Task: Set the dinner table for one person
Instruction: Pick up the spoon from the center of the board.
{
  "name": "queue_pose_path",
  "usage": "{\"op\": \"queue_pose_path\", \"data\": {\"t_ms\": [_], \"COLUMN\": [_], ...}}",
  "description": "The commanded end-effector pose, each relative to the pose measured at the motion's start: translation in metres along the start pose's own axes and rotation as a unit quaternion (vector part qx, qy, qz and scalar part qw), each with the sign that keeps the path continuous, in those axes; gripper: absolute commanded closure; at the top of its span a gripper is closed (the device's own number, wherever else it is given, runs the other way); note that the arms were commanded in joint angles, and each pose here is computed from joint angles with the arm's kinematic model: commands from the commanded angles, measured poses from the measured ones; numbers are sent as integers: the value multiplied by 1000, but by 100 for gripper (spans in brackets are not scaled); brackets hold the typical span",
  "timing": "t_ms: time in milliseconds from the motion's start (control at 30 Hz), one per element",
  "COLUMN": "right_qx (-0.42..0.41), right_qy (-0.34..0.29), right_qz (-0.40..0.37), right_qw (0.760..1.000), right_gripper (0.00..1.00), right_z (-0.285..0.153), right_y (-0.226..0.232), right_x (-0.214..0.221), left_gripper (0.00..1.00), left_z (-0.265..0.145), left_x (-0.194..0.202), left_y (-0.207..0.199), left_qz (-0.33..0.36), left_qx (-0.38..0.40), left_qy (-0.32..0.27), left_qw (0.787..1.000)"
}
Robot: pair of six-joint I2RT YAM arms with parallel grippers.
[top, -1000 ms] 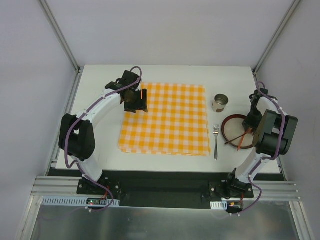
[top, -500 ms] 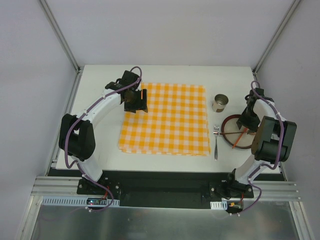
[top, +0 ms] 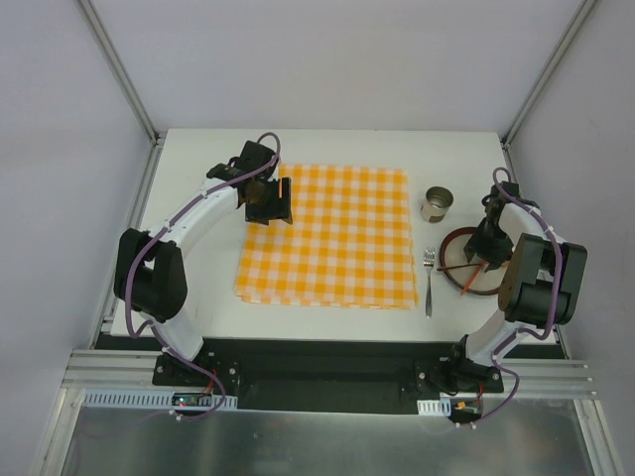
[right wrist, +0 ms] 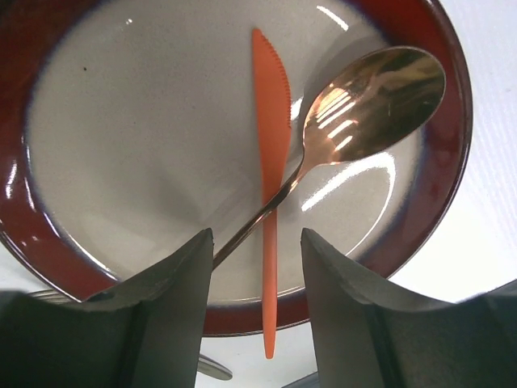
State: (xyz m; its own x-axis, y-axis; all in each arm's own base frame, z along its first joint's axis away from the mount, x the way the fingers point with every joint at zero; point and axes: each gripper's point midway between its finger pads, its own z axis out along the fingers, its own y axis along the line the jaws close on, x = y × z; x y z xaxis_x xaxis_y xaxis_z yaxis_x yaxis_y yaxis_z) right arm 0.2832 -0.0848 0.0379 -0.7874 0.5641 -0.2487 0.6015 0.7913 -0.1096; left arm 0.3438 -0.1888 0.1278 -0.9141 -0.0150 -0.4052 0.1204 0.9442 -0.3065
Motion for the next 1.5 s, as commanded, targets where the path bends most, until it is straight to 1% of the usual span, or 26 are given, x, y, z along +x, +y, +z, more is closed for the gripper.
{"op": "queue_pose_path", "data": {"t_ms": [0, 67, 167, 367, 433, 533, 567, 633, 667, 700, 833, 1167, 1333, 1467], "right_qx": [-14, -15, -12, -10, -10, -9, -8, -8, -9, -8, -5, 4, 14, 7], "right_qy": [-18, -15, -11, -4, -1, 0, 0, -1, -2, -2, -1, -31, -55, -71], "right_qz": [8, 7, 3, 2, 0, -1, -3, -4, -3, -6, -11, -40, -66, -88], "right_qw": [1000, 1000, 1000, 1000, 1000, 1000, 1000, 1000, 1000, 1000, 1000, 999, 996, 993], "right_gripper": [49, 51, 55, 58, 63, 64, 67, 80, 87, 99, 99, 99, 99, 99], "right_z": [-6, -3, 2, 9, 11, 11, 11, 10, 10, 10, 8, -11, -29, -48], "right_y": [6, 6, 7, 6, 7, 8, 8, 8, 8, 8, 9, 17, 27, 39], "right_x": [-5, -3, -1, 2, 3, 3, 3, 2, 1, 2, 1, -7, -13, -8], "left_gripper": [36, 36, 36, 36, 36, 36, 36, 36, 36, 36, 36, 36, 36, 36], "left_z": [-16, -17, -17, -14, -13, -12, -13, -14, -14, -14, -15, -6, 3, 9], "left_x": [0, 0, 0, 3, 5, 6, 7, 6, 6, 5, 4, 3, 5, 7], "left_y": [-6, -5, -5, -2, -1, 1, 1, 1, 2, 2, 3, 4, 6, 9], "left_qz": [9, 9, 8, 6, 5, 4, 3, 3, 2, 2, 3, 5, 7, 11], "left_qx": [3, 2, 2, -3, -6, -11, -11, -11, -12, -13, -15, -14, -14, -19], "left_qy": [-16, -17, -18, -13, -11, -11, -10, -13, -14, -15, -20, -24, -18, -12], "left_qw": [1000, 1000, 1000, 1000, 1000, 1000, 1000, 1000, 1000, 1000, 1000, 1000, 1000, 1000]}}
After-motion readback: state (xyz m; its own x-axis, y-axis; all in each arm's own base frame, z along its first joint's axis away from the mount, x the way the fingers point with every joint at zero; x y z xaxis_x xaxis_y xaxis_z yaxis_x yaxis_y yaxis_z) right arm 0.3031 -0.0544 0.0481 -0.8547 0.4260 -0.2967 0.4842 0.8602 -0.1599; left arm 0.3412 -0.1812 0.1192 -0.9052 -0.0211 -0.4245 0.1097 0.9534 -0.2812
